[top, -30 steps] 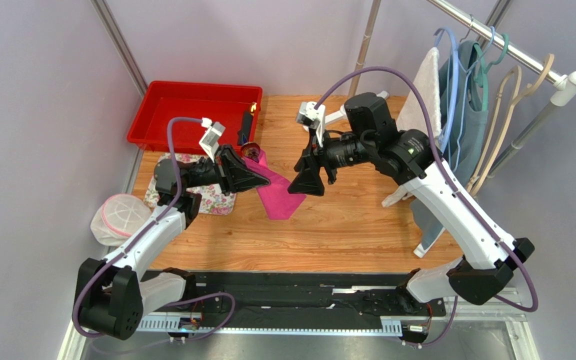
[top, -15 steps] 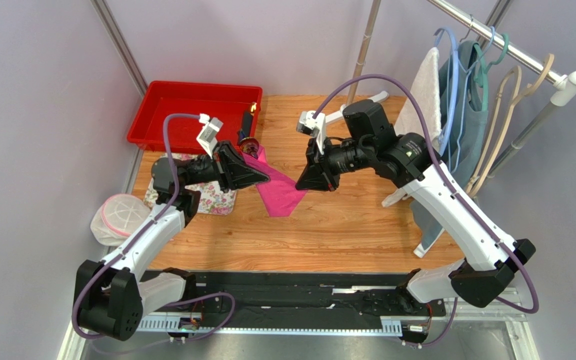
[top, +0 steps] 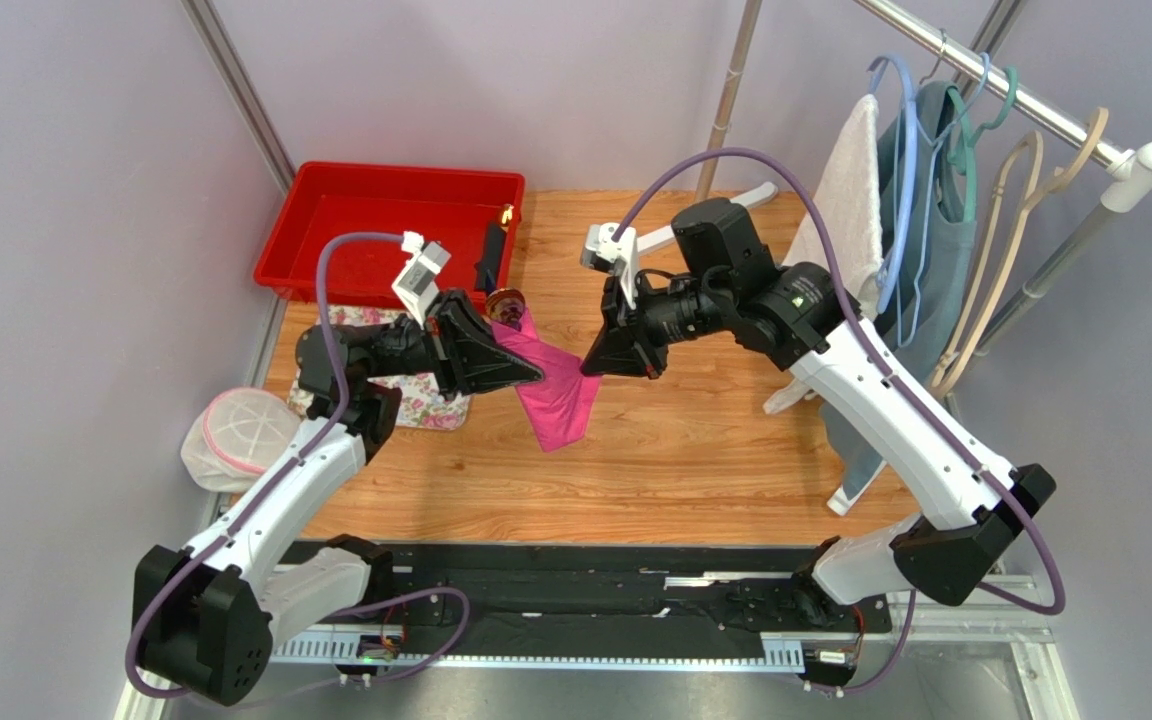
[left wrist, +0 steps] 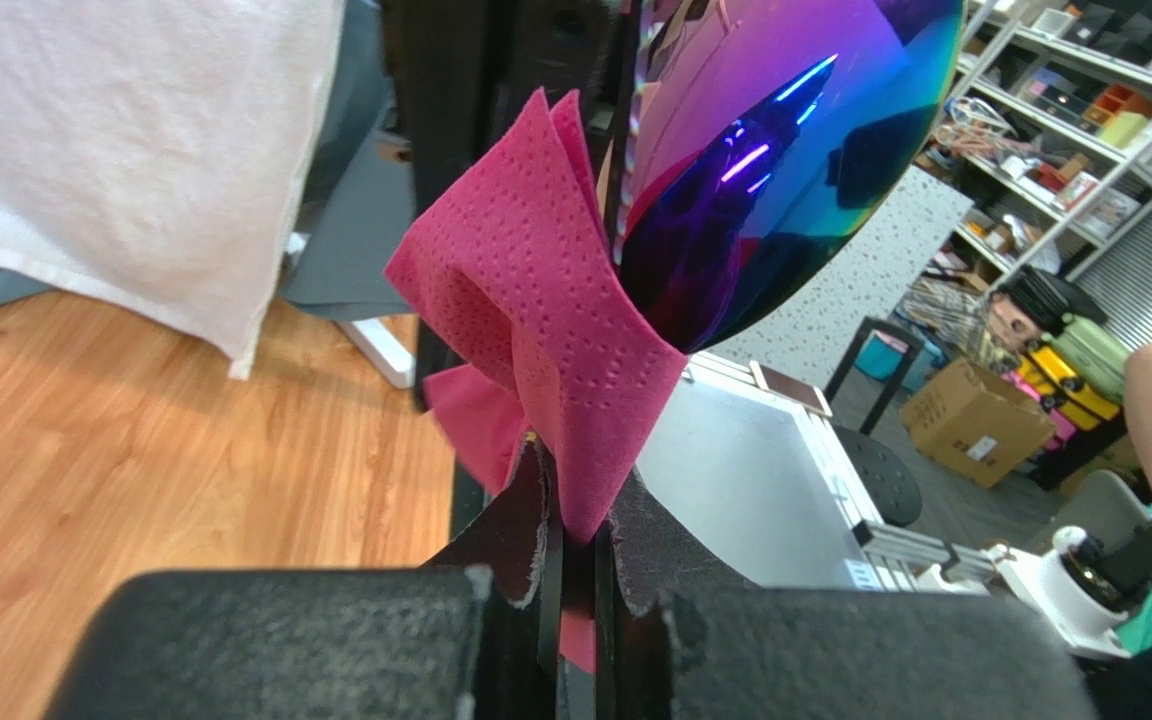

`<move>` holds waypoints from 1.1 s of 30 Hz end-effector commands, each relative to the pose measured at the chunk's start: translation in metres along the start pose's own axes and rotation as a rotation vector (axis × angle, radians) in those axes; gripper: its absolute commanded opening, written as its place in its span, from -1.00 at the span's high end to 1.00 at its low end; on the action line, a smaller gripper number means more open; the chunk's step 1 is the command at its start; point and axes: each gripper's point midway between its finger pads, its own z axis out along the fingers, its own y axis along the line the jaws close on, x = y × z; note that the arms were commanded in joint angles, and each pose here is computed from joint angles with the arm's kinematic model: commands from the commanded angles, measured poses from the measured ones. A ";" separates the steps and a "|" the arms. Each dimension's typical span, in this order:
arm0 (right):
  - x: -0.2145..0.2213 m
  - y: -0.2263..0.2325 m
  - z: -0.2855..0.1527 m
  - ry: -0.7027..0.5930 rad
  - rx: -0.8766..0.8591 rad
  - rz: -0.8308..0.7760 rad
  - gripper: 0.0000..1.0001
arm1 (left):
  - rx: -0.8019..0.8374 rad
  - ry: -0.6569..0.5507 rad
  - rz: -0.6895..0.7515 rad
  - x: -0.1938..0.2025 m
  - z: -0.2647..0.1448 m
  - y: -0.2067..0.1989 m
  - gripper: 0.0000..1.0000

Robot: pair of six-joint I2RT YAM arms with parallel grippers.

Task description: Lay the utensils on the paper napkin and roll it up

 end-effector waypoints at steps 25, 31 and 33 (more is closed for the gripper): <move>-0.020 0.025 0.052 -0.134 -0.239 0.164 1.00 | 0.053 -0.097 0.077 -0.047 0.018 -0.033 1.00; -0.022 0.021 0.057 -0.134 -0.222 0.175 1.00 | 0.049 -0.092 0.076 -0.044 0.017 -0.033 1.00; -0.019 0.018 0.056 -0.125 -0.202 0.171 1.00 | 0.044 -0.093 0.076 -0.043 0.017 -0.032 1.00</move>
